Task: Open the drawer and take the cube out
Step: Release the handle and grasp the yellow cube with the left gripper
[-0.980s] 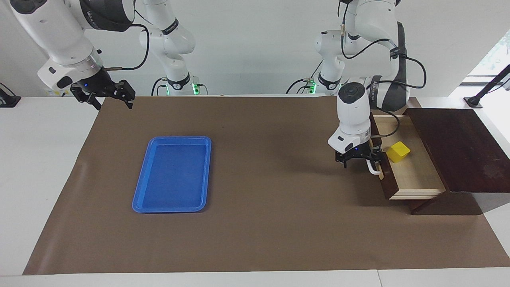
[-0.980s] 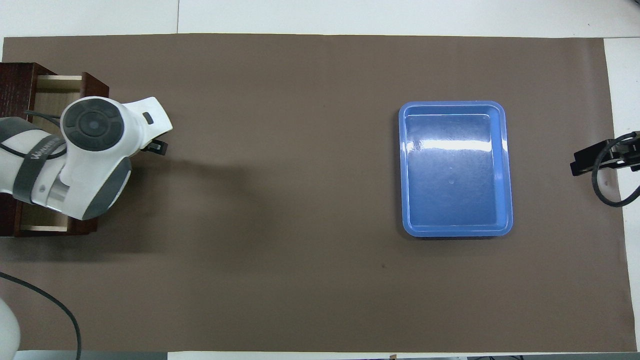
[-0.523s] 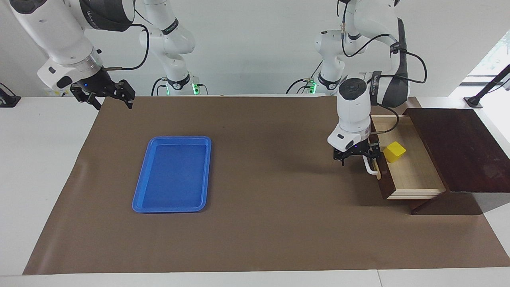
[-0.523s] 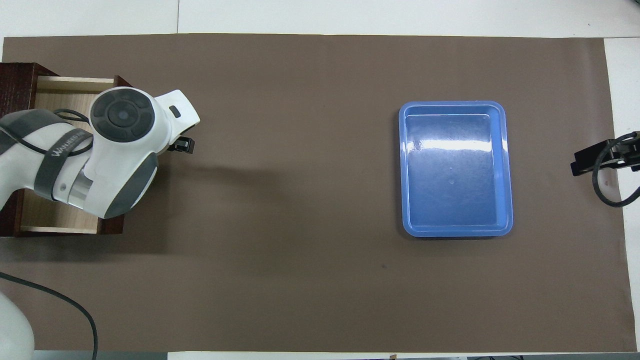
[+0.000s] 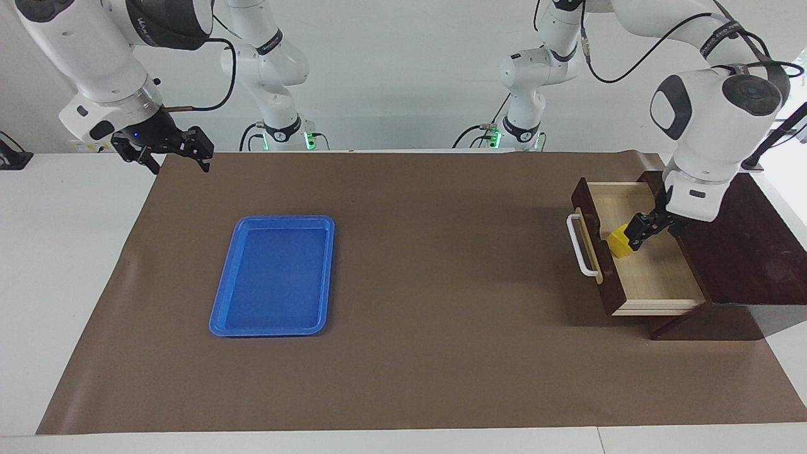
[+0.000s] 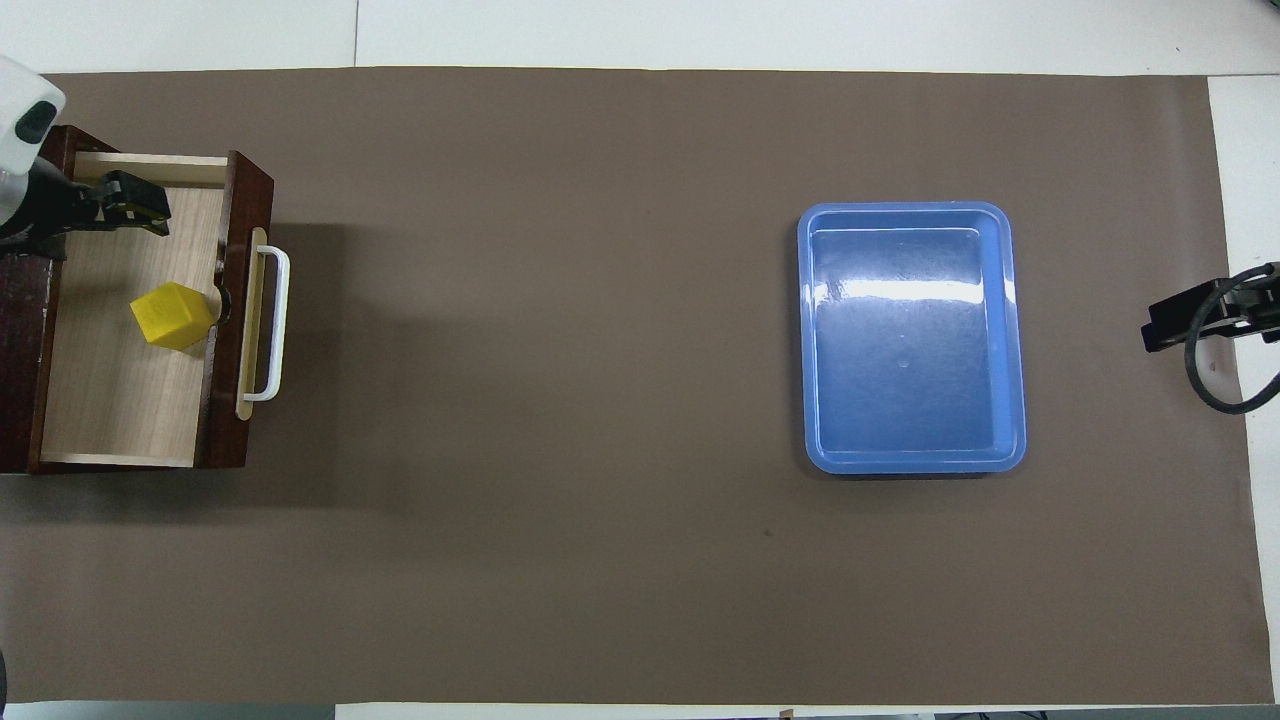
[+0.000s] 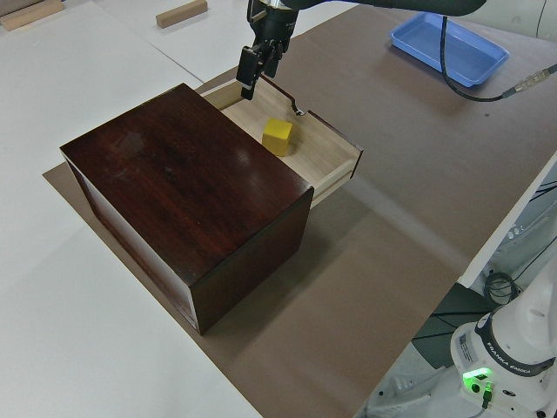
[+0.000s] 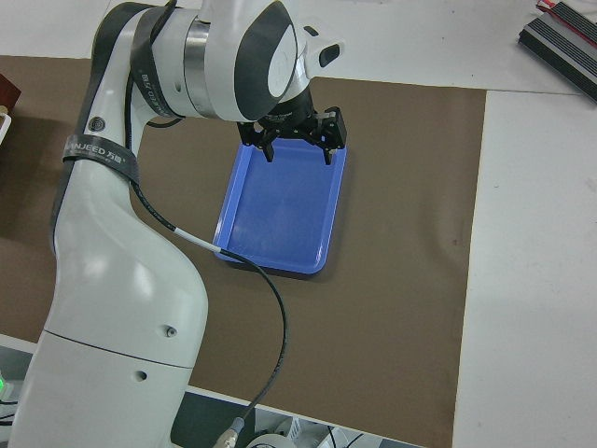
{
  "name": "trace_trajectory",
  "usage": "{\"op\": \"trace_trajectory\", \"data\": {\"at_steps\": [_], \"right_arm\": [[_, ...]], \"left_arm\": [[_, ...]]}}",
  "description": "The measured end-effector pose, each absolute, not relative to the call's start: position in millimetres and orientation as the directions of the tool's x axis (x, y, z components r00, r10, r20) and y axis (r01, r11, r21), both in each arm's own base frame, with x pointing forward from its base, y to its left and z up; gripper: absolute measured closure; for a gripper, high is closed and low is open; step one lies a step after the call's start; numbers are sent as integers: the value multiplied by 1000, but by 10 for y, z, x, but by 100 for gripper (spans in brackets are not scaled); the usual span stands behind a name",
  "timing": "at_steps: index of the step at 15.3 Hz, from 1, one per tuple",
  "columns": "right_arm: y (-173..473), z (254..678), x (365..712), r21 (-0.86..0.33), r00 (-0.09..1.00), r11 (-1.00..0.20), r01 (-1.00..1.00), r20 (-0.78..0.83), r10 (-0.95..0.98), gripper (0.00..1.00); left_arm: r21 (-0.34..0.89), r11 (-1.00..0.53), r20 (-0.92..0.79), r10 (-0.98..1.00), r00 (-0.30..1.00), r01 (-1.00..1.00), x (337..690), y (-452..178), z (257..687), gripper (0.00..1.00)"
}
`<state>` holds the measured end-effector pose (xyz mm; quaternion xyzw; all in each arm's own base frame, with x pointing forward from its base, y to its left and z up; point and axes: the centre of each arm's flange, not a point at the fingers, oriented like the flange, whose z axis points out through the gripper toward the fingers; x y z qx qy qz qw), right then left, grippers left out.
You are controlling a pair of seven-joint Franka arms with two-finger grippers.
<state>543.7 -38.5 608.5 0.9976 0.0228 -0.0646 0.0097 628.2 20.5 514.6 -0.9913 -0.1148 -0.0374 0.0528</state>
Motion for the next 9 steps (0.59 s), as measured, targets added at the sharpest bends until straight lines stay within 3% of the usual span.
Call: {"op": "trace_trajectory", "data": {"at_steps": [9], "right_arm": [[-384, 6082, 5437, 16, 991, -999, 47, -130, 44, 0]], "left_arm": [[-84, -932, 104, 342, 934, 351, 5892, 106, 4463, 0]]}}
